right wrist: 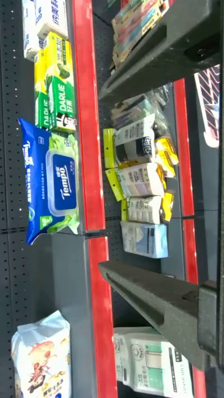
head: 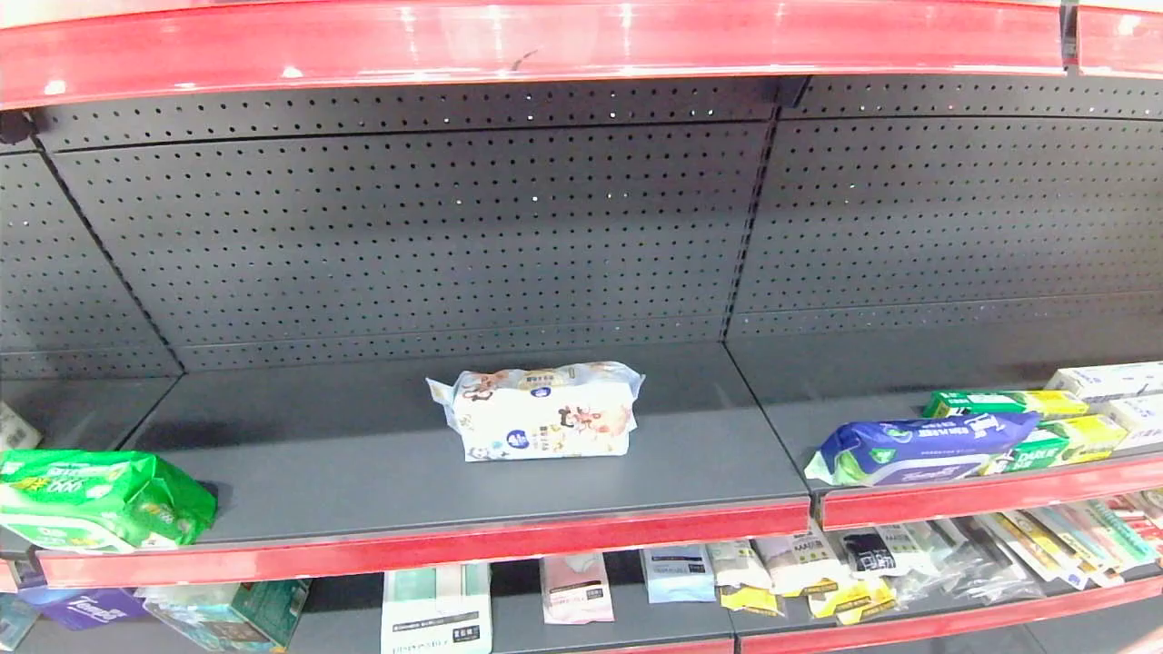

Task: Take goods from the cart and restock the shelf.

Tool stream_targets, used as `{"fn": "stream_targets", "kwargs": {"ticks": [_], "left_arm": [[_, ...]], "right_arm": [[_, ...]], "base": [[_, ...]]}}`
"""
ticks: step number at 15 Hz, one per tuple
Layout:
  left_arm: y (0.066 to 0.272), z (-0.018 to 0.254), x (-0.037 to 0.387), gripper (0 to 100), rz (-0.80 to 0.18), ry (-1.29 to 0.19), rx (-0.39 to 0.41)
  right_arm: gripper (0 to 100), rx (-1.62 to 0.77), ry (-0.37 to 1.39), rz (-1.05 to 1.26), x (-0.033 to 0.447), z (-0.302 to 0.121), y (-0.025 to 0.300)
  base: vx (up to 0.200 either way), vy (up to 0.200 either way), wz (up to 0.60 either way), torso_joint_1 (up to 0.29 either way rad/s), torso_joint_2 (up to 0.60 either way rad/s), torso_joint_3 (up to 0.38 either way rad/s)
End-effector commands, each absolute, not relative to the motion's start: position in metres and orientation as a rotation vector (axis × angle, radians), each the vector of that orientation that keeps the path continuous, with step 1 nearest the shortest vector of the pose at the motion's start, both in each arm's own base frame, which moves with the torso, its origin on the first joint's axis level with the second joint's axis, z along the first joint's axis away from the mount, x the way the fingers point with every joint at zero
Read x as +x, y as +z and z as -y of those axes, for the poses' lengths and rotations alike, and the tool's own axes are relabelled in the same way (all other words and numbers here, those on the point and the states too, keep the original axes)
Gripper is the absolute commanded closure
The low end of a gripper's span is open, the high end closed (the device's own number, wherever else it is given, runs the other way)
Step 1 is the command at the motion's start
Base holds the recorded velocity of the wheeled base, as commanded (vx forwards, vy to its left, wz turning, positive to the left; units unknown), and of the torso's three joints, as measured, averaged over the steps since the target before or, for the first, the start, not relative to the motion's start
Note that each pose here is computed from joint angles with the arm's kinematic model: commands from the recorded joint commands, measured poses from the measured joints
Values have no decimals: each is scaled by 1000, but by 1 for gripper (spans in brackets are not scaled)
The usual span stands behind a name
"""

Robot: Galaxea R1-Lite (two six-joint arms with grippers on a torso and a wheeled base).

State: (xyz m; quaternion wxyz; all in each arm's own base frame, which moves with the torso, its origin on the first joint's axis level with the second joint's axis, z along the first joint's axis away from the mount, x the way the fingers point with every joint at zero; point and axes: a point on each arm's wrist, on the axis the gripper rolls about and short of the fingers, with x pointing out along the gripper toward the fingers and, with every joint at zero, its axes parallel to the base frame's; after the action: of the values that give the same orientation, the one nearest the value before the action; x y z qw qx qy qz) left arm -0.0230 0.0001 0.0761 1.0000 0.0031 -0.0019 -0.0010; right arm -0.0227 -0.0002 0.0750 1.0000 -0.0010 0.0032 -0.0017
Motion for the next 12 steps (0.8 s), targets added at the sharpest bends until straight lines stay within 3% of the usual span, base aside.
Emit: {"fn": "stream_targets", "kwargs": {"ticks": [1,12], "left_arm": [[76,0,-23,0,3,-2,6],[76,0,-23,0,3,-2,6]], "right_arm": [[0,-2,-3,-6,-23,0,75],[0,-2,-2,-6,-23,0,75]], "base": [[0,0,-600,-2,2,2],[0,0,-600,0,6,3]]}}
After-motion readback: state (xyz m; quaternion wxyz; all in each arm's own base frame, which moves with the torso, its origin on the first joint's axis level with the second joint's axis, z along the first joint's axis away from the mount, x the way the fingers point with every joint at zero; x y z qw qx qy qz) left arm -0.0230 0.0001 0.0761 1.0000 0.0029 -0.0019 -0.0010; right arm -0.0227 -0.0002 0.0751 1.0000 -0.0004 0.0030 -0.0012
